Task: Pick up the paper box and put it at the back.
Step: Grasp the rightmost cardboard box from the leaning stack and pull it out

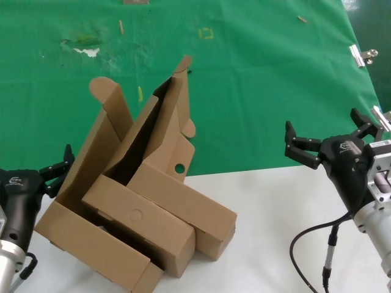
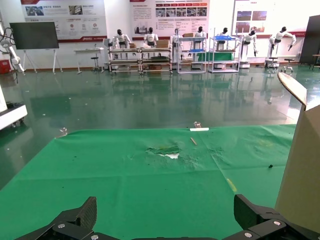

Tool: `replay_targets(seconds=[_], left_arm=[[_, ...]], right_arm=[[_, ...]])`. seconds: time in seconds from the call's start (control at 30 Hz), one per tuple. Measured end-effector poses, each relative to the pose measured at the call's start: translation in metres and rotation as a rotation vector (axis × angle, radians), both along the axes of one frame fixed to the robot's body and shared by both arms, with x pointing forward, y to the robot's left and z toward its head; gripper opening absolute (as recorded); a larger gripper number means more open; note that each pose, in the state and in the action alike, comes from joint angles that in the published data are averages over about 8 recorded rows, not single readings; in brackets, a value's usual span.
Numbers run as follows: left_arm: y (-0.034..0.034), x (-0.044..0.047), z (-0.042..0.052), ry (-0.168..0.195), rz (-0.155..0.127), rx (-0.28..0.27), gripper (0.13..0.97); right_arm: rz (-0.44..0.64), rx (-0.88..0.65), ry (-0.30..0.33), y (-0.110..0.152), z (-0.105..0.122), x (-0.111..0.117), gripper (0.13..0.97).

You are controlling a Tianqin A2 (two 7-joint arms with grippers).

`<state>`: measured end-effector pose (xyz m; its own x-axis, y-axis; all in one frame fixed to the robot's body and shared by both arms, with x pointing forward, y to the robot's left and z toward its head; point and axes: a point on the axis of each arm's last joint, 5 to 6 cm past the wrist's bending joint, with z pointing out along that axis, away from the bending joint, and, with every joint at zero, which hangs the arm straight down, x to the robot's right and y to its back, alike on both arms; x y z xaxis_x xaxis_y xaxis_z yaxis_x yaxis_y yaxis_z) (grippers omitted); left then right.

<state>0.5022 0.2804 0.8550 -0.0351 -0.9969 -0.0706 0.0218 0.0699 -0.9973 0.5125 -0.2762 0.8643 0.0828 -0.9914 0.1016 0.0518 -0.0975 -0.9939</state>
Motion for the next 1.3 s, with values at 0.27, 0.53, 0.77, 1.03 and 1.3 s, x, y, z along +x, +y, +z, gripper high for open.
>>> replay_targets(seconds=[0.27, 0.53, 0.77, 1.03, 1.3], left_arm=[[0.0, 0.0, 0.0, 0.0, 0.0, 0.0, 0.966], [0.0, 0.0, 0.0, 0.0, 0.0, 0.0, 0.964], [0.0, 0.0, 0.0, 0.0, 0.0, 0.0, 0.959], [0.0, 0.0, 0.0, 0.0, 0.0, 0.0, 0.894], [0.0, 0.0, 0.0, 0.0, 0.0, 0.0, 0.828]], right_arm=[[0.0, 0.0, 0.0, 0.0, 0.0, 0.0, 0.966], [0.046, 0.017, -0.031, -0.018, 0.014, 0.0, 0.966], [0.245, -0.163, -0.094, -0.069, 0.043, -0.008, 0.966], [0.612, -0.632, -0.085, -0.087, 0.03, -0.033, 0.966], [0.848, -0.77, -0.065, -0.072, 0.008, -0.047, 0.966]])
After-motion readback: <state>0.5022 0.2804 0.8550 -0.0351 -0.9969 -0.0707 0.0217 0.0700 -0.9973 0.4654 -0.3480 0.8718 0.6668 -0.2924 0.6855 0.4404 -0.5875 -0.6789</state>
